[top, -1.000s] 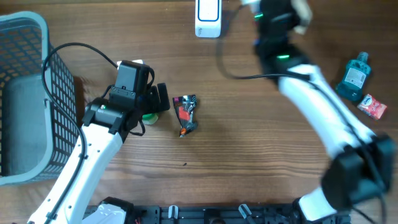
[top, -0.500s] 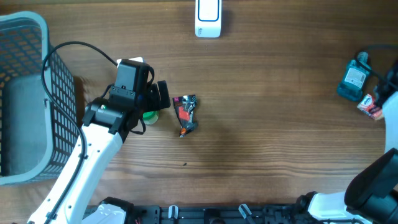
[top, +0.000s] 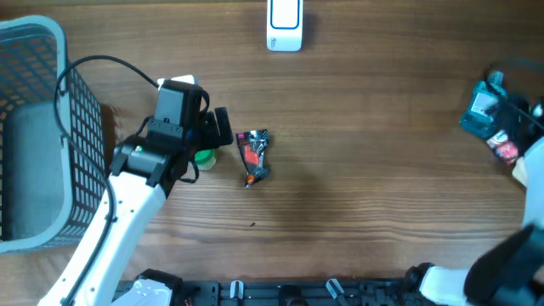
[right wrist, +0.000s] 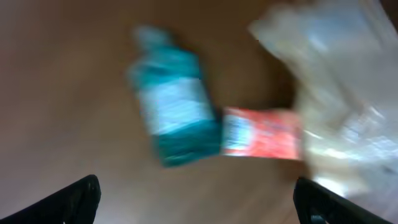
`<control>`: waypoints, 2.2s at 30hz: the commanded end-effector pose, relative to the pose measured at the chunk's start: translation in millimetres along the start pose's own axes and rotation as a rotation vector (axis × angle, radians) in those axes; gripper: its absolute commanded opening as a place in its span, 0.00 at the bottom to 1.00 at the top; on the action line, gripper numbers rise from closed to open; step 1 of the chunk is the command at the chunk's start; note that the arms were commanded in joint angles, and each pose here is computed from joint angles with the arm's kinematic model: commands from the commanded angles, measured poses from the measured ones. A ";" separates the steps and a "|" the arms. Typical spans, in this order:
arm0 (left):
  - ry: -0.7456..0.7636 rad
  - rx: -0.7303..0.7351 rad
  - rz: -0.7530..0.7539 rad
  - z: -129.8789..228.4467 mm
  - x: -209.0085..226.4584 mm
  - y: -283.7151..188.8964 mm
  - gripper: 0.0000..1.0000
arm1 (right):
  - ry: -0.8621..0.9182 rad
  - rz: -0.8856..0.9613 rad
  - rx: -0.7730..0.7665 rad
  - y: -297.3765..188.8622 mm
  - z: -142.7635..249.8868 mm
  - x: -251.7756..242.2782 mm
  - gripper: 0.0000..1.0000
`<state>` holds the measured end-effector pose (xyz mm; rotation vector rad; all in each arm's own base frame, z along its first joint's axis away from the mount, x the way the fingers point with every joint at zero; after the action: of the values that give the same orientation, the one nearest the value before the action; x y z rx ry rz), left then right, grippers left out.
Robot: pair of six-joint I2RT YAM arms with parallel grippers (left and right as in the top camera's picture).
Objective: Scan the item barcode
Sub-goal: 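Move the right gripper down onto the black-red packet, then grasp the black-red packet with the right gripper and lift it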
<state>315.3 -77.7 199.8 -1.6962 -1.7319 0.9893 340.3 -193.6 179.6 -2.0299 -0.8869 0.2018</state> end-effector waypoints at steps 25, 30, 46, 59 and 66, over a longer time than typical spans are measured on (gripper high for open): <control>-0.249 0.023 -0.242 11.2 109.0 -47.5 1.00 | -0.525 -0.830 1.109 -91.1 398.2 265.5 0.68; -0.247 0.095 -0.261 17.1 111.0 -29.0 1.00 | -0.550 -0.798 1.102 -98.0 415.2 266.9 0.67; -0.270 0.113 -0.269 18.9 111.8 -22.9 1.00 | -0.553 -0.759 1.092 -69.7 447.0 270.8 0.40; -0.270 0.112 -0.272 18.9 112.2 -23.0 1.00 | -0.540 -0.773 1.074 -69.0 445.3 276.3 0.14; -0.270 0.112 -0.272 19.0 112.2 -23.0 1.00 | -0.571 -0.836 1.093 -77.4 445.3 278.9 0.05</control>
<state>274.3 30.3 188.1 -1.2577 -1.9469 1.1874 306.9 314.0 30.8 -0.5279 -1.4446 0.6180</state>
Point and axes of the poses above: each gripper's point midway between its finger pads, its own y axis out along the fingers, its own x axis along the line the jaws close on, z = x × y, the point moved 2 cm from there along -y, back along the fingers, and after that the axes turned 2 degrees about y, right-handed, at the moved point
